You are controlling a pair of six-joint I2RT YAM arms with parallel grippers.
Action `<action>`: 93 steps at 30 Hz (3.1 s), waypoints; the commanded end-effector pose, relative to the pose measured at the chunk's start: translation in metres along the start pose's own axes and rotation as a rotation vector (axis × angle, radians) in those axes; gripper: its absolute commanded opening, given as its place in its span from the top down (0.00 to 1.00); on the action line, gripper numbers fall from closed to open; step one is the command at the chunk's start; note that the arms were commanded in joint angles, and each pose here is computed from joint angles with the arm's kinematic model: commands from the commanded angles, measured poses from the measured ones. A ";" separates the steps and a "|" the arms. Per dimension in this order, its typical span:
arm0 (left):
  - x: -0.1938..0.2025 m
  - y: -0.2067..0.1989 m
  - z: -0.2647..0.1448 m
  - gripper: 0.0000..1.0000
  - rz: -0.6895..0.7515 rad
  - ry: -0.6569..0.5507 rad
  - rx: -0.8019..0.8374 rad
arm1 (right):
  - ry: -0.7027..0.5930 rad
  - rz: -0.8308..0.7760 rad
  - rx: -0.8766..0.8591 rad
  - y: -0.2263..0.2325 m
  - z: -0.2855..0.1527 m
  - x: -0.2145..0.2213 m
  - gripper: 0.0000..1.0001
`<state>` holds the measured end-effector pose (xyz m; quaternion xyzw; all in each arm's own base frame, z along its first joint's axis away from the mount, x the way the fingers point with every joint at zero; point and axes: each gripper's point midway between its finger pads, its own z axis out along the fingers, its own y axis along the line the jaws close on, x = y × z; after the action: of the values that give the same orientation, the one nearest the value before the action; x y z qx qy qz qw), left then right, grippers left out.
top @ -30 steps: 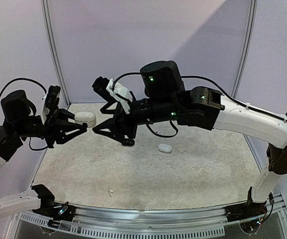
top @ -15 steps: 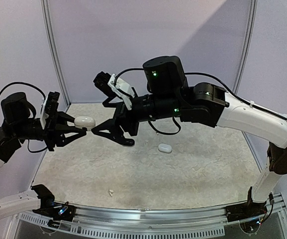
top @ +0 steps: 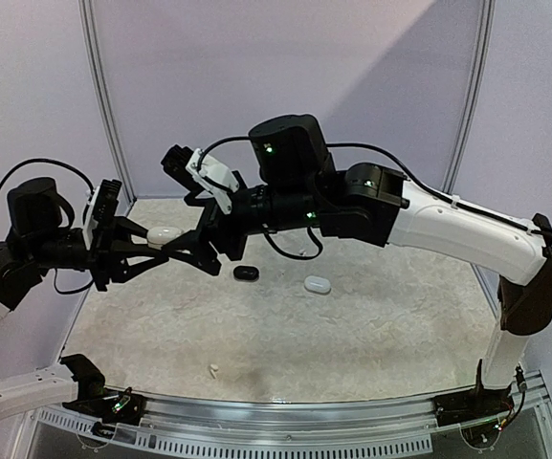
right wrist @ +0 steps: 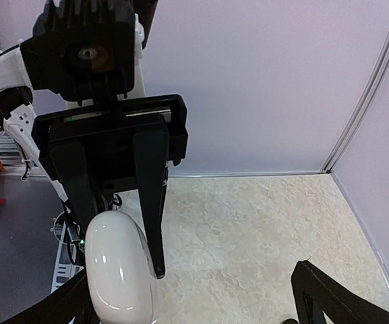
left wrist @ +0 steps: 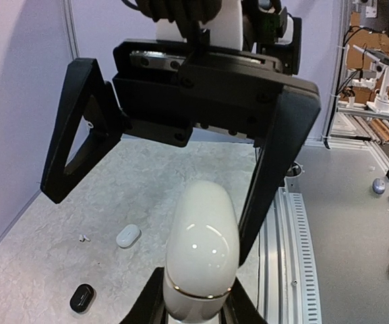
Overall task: Insert the wireless bluetooth earbuds into the charging case
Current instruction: Open the charging case, then pick up the right earbud from the center of the board.
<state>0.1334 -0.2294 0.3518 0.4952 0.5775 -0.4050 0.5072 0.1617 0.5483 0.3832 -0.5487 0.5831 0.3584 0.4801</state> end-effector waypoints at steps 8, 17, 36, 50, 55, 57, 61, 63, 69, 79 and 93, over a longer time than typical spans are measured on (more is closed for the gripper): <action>0.023 -0.014 -0.001 1.00 0.136 0.099 0.045 | 0.043 0.020 0.100 -0.020 0.002 0.006 0.01; 0.044 -0.017 -0.007 1.00 0.258 0.183 0.038 | 0.031 0.044 0.086 -0.022 0.000 0.004 0.02; 0.036 -0.031 -0.006 1.00 0.125 0.132 0.106 | 0.092 0.141 0.096 -0.038 0.009 0.029 0.03; 0.050 -0.007 0.023 1.00 -0.338 0.066 0.091 | 0.008 0.181 -0.045 -0.030 0.000 0.006 0.03; 0.063 0.012 0.025 1.00 -0.398 0.074 0.017 | -0.059 0.343 0.138 -0.096 -0.026 -0.005 0.03; 0.067 0.019 0.025 1.00 -0.403 0.078 -0.017 | -0.036 0.468 0.331 -0.141 -0.041 0.015 0.07; 0.073 0.027 0.024 1.00 -0.409 0.085 -0.056 | 0.141 0.586 0.743 -0.213 -0.067 0.097 0.11; 0.074 0.029 0.023 1.00 -0.402 0.093 -0.063 | 0.238 0.630 0.838 -0.237 -0.069 0.143 0.14; 0.079 0.032 0.025 1.00 -0.388 0.117 -0.069 | 0.467 0.687 0.975 -0.290 -0.068 0.247 0.18; 0.086 0.036 0.026 1.00 -0.386 0.147 -0.073 | 0.629 0.757 0.974 -0.330 -0.028 0.372 0.27; 0.092 0.046 0.024 1.00 -0.361 0.158 -0.096 | 0.799 0.792 0.838 -0.301 -0.013 0.435 0.59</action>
<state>0.1784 -0.2317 0.2581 0.3849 0.7147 -0.4295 0.3958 0.4944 0.3663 0.0259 -0.1346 0.9533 0.0276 0.2688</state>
